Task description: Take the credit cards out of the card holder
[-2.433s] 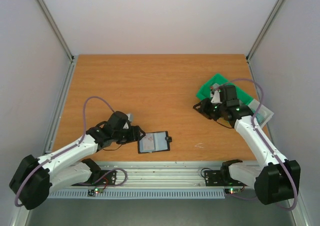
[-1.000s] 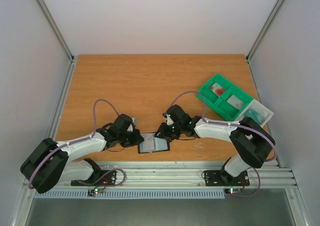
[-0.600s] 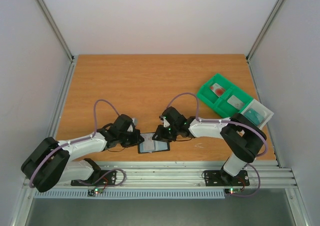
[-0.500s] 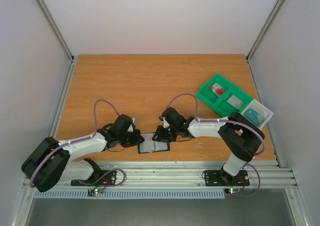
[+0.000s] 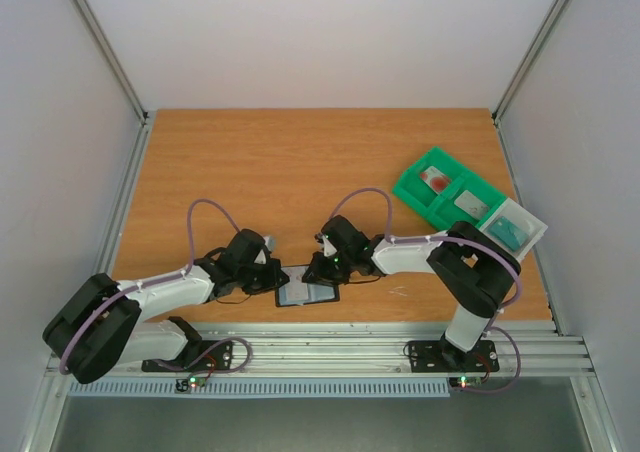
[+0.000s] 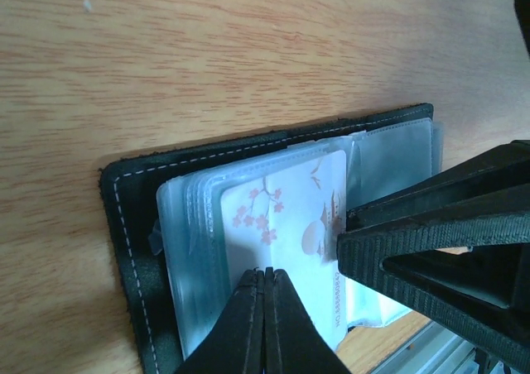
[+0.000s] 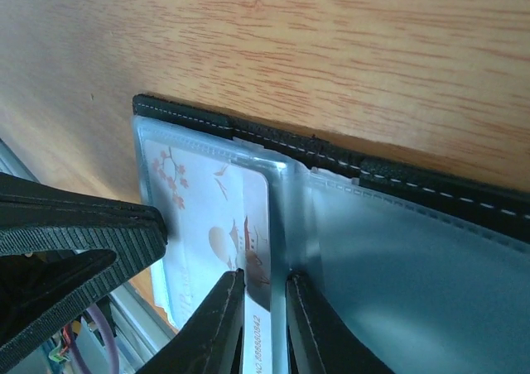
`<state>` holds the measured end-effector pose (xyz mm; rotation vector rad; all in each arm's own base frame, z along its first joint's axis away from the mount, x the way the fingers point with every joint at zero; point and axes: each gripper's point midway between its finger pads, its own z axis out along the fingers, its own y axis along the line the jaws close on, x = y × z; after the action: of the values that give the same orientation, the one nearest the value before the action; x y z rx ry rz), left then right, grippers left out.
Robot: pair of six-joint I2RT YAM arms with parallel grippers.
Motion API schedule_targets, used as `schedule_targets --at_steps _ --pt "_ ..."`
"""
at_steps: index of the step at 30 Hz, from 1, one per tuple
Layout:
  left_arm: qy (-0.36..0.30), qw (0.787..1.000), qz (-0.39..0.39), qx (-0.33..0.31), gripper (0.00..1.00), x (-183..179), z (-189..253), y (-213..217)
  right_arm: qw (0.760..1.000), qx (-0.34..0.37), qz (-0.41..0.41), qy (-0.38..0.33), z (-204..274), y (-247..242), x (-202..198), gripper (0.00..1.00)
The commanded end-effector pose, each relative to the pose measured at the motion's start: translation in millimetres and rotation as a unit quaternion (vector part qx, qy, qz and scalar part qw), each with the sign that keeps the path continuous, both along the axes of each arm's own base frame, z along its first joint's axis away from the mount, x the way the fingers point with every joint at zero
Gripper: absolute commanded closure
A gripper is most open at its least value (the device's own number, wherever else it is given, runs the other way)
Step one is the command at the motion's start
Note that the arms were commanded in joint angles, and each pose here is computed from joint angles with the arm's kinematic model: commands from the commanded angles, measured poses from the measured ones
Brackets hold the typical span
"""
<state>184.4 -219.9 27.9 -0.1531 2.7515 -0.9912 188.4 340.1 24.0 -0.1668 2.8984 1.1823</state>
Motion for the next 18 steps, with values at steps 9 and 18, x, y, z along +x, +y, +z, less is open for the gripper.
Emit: schedule_targets --at_steps 9,18 --pt "0.015 0.999 0.016 0.032 0.96 -5 -16 14 1.0 0.02 -0.003 -0.024 5 5 2 0.99" --pt "0.007 0.999 0.021 0.03 0.84 -5 -4 16 0.998 0.0 -0.02 -0.053 14 -8 7 0.99"
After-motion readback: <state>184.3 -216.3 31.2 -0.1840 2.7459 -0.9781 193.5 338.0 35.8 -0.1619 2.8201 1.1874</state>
